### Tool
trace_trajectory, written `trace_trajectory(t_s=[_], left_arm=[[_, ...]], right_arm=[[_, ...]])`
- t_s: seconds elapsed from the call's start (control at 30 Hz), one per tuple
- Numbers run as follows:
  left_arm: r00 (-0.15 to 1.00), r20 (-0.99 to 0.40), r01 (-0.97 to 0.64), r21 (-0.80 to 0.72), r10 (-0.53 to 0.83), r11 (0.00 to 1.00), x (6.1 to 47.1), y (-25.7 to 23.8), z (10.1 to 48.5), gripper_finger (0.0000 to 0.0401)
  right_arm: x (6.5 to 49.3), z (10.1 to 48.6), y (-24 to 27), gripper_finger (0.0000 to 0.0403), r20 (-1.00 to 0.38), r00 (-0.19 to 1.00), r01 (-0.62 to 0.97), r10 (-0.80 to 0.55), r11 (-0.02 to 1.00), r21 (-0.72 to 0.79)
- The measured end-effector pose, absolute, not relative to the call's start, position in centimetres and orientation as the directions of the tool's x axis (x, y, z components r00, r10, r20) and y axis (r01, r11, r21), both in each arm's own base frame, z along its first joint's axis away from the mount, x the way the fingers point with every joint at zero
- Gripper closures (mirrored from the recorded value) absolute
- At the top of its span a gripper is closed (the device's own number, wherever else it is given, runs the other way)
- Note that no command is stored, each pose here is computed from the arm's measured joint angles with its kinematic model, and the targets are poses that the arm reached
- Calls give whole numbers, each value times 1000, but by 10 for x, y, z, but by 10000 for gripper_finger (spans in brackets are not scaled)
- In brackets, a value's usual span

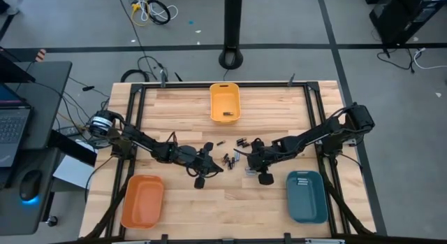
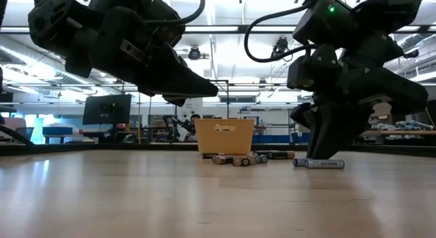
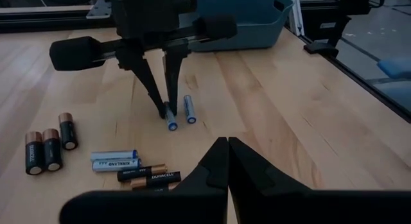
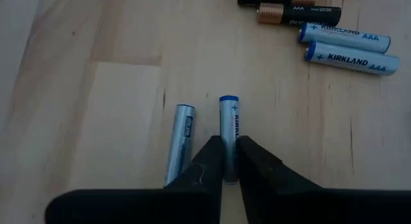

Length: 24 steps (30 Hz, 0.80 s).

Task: Sort batteries
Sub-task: Put the white battery into the blue bin

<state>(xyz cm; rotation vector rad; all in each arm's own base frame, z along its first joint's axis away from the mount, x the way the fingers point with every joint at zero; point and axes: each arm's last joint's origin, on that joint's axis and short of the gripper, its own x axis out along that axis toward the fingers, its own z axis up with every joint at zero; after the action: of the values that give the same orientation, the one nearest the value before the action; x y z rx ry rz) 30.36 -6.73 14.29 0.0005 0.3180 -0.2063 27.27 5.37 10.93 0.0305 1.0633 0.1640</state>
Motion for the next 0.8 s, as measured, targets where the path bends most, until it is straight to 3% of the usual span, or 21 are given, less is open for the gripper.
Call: trace_trajectory(t_s=[0.33, 0.8], left_arm=[[929, -311, 203, -30, -202, 979, 304, -67, 143, 391], [928, -314, 204, -25, -201, 979, 303, -67, 143, 391]], right_arm=[[265, 127, 53, 363, -852, 501, -91, 155, 988, 127], [233, 189, 59, 363, -777, 598, -46, 195, 977, 210]])
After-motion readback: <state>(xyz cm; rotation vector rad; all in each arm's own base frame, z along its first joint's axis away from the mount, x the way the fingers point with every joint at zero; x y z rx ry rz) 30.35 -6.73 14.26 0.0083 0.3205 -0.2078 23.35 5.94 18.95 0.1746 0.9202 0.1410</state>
